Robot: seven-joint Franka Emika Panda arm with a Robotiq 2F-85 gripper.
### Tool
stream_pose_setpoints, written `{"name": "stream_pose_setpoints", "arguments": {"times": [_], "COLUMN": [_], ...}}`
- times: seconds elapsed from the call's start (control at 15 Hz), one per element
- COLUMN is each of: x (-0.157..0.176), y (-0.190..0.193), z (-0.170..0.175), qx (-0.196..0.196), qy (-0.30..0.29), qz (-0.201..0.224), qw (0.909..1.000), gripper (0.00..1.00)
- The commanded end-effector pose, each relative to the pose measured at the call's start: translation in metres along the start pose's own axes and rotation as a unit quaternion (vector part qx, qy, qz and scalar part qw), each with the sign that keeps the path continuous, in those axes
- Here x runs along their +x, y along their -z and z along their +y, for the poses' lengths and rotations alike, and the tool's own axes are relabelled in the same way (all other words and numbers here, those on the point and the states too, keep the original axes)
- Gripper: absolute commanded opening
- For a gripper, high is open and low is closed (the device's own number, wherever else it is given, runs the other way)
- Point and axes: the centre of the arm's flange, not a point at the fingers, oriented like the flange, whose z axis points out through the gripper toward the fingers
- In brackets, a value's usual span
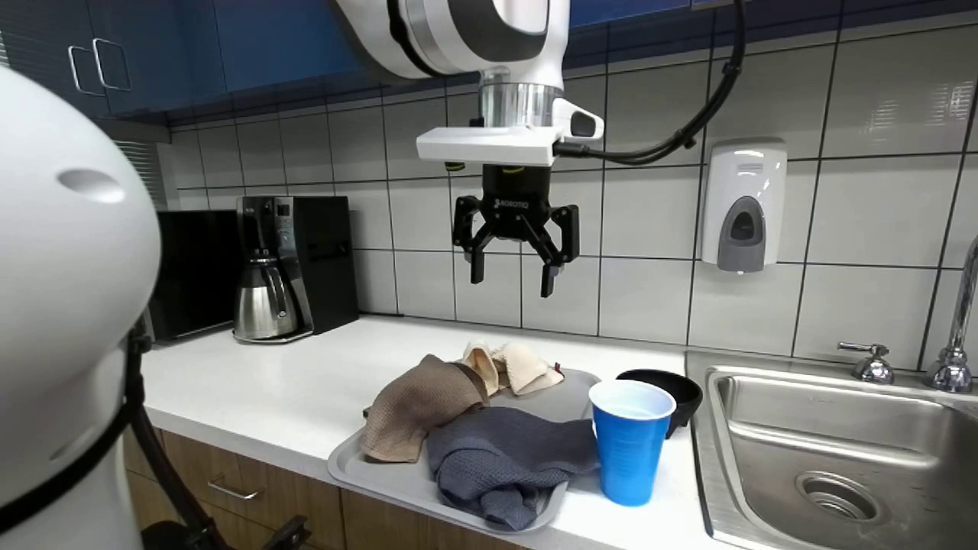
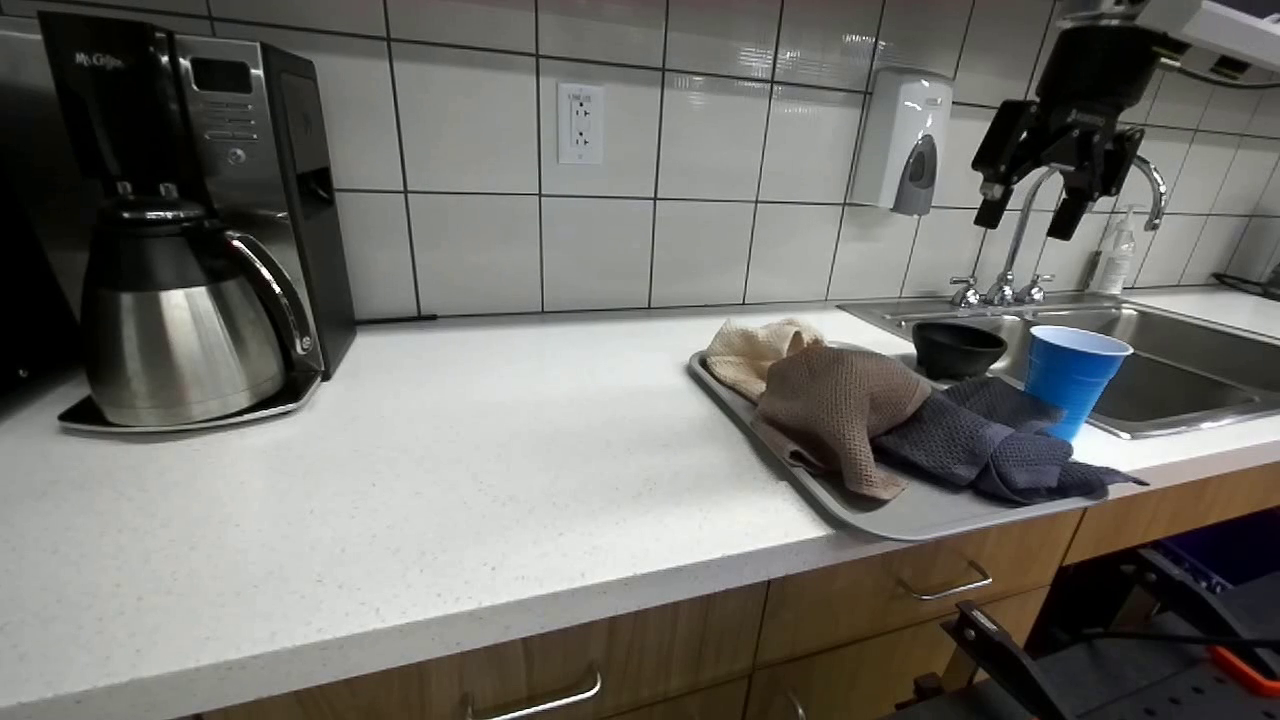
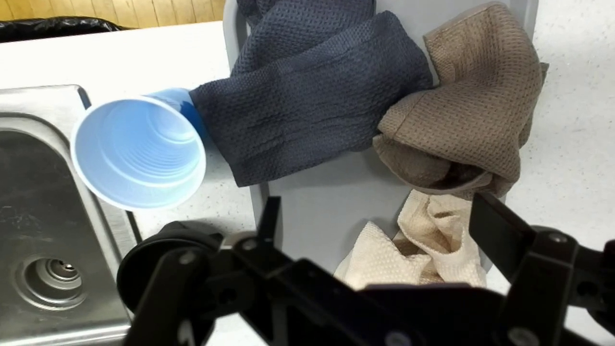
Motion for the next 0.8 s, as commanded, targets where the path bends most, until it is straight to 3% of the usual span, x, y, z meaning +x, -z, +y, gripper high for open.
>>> {"name": "stream_pose_setpoints", "arguments": {"times": [0.0, 0.73], "x": [0.009, 0.027], "y": [-0.017, -0.058], "z": [-0.013, -0.05], "qx": [0.003, 0.013], "qy": [0.012, 0.027], "qz": [0.003, -0.01], "qw": [0.9999, 0.9995], "gripper": [1.0, 1.0]}}
